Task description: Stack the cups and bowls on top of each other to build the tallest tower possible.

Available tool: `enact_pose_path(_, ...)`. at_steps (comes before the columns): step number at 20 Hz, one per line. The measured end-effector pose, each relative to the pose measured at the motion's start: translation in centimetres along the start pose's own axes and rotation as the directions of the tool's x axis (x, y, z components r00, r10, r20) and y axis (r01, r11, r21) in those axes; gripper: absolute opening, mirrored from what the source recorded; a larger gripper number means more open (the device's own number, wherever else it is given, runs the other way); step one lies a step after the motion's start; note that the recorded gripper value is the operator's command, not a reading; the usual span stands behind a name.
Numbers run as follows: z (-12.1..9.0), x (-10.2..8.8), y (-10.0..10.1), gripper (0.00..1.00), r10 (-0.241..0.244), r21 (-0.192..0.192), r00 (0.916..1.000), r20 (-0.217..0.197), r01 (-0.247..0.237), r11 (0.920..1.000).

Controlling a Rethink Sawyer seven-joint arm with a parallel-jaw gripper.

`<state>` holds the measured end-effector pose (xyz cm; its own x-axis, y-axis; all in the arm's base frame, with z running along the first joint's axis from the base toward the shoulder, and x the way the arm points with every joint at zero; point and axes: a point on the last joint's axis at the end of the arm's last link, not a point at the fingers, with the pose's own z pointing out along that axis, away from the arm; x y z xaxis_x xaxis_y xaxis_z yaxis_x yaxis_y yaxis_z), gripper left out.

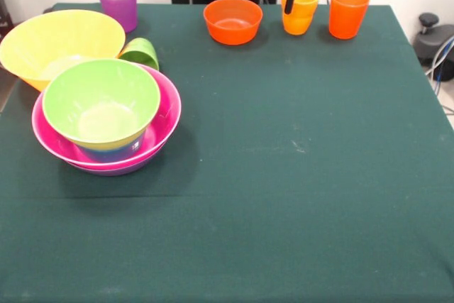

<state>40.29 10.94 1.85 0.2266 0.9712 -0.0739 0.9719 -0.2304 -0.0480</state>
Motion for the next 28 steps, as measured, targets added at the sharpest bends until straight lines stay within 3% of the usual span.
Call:
enact_pose_path(20, 0.6, 0.0, -0.6, 0.0, -0.009, 0.014, 0.9999, 0.007, 0.009, 0.9999)
enact_pose_path(24, 0.1, 0.1, -0.9, 0.0, -0.021, 0.011, 0.9996, 0.02, 0.021, 0.9997)
enact_pose_path(28, -1.6, 0.1, -1.3, 0.0, -0.025, 0.037, 0.9995, 0.021, 0.024, 0.999)
